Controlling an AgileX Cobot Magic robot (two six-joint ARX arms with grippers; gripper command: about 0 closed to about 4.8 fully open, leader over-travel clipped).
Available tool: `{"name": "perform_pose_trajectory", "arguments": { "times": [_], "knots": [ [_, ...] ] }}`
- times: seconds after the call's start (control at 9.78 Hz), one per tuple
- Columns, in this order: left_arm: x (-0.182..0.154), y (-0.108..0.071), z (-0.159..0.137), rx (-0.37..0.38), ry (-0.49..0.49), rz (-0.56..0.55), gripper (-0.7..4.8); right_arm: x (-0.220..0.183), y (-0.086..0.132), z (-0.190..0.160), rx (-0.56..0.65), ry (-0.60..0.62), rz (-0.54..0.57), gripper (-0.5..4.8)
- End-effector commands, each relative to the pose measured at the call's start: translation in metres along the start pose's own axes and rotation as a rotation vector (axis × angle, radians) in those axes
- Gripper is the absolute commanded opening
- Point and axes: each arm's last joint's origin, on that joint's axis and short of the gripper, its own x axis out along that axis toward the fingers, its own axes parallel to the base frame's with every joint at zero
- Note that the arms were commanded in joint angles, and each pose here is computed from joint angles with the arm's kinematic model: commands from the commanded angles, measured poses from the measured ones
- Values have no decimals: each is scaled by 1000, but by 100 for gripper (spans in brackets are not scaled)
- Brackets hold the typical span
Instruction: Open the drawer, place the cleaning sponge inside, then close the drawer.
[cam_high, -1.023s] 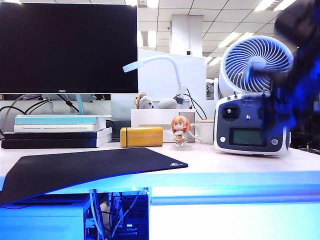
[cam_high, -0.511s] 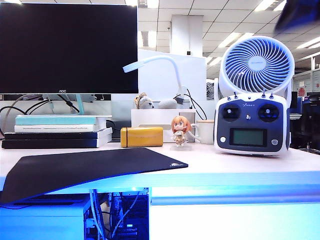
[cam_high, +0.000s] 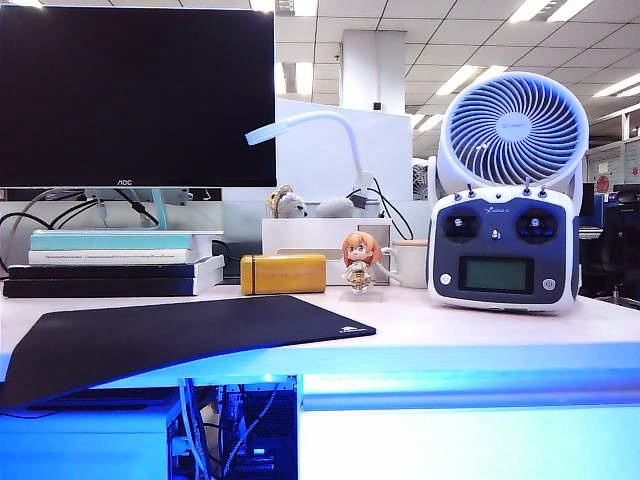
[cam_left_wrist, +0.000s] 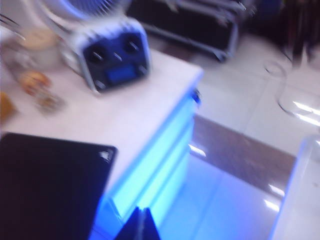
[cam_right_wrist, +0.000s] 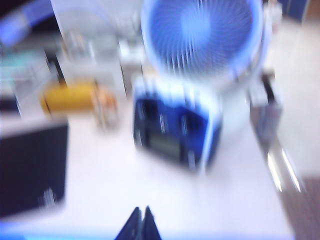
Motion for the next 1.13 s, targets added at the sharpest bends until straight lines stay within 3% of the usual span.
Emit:
{"name": "perform_pose_trajectory", "arguments": {
  "times": [0.1, 0.41, 0.61, 0.72, 0.92, 1.02, 1.13],
  "knots": [
    [-30, -6, 1, 21, -89, 48, -5, 0, -5, -45, 30, 41, -11, -1],
    [-53, -11, -8, 23, -100, 87, -5, 1, -8, -74, 75, 81, -44, -1],
    [-67, -17, -28, 40, -78, 115, -5, 2, -13, -91, 112, 125, -148, -1],
    [-65, -19, -42, 41, -111, 121, -5, 2, -13, -96, 106, 156, -153, -1],
    [-45, -21, -87, -50, -192, 154, -5, 1, -13, -99, 100, 193, -159, -1],
    [-25, -19, -115, -81, -283, 232, -5, 1, -13, -99, 99, 196, -160, -1],
    [-19, -17, -122, -84, -313, 276, -5, 1, -13, -99, 99, 196, -160, -1]
  ]
}}
